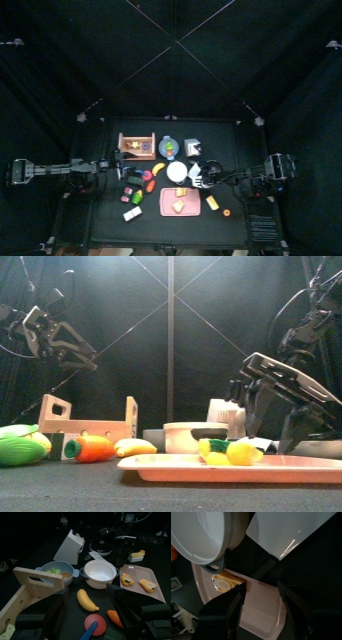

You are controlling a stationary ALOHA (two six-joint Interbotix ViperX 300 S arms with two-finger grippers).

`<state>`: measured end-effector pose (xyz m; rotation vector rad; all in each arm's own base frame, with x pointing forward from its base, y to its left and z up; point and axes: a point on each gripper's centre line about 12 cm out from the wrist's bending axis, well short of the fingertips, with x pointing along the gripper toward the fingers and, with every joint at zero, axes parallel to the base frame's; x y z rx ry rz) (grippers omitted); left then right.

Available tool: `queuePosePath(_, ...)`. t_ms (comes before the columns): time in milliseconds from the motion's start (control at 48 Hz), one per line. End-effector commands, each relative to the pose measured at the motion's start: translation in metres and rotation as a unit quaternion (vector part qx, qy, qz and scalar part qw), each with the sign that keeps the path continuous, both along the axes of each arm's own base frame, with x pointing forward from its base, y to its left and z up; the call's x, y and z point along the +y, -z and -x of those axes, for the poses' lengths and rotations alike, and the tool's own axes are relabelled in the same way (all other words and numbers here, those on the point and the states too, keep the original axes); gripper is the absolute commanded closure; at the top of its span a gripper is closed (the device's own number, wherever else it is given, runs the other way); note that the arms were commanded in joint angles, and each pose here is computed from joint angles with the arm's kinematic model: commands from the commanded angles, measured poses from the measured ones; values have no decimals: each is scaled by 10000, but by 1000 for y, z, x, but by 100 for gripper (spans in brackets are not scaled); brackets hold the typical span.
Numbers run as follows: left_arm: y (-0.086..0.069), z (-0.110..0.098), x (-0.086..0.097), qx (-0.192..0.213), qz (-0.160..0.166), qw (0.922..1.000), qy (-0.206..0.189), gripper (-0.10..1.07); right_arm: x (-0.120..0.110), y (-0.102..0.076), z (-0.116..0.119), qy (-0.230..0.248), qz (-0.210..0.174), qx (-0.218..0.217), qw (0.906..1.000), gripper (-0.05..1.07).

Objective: Grab cleaver handle

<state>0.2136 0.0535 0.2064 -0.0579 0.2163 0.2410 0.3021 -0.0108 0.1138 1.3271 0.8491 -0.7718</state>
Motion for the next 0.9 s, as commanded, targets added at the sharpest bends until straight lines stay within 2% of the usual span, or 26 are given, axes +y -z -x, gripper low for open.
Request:
queuePosePath(0, -5, -3, 0, -89, -23, 10000, 7, 2, -8, -12, -11, 85, 21, -53, 9999, 15)
queuePosePath(229, -4, -2, 0, -68, -46, 10000, 18, 2, -18, -9, -18, 171, 59, 65, 9998, 15)
queuePosePath(438, -4, -2, 0, -69, -40, 10000, 14, 2, -18, 6, -14, 151, 18, 553, 9984, 17)
queuePosePath(750, -4, -2, 0, -75, -48, 10000, 18, 2, -20, 10, -17, 67, 113, 699, 9975, 33)
queuePosePath(875, -4, -2, 0, -62, -38, 10000, 14, 2, -19, 9, -16, 41, 109, 767, 9970, 36)
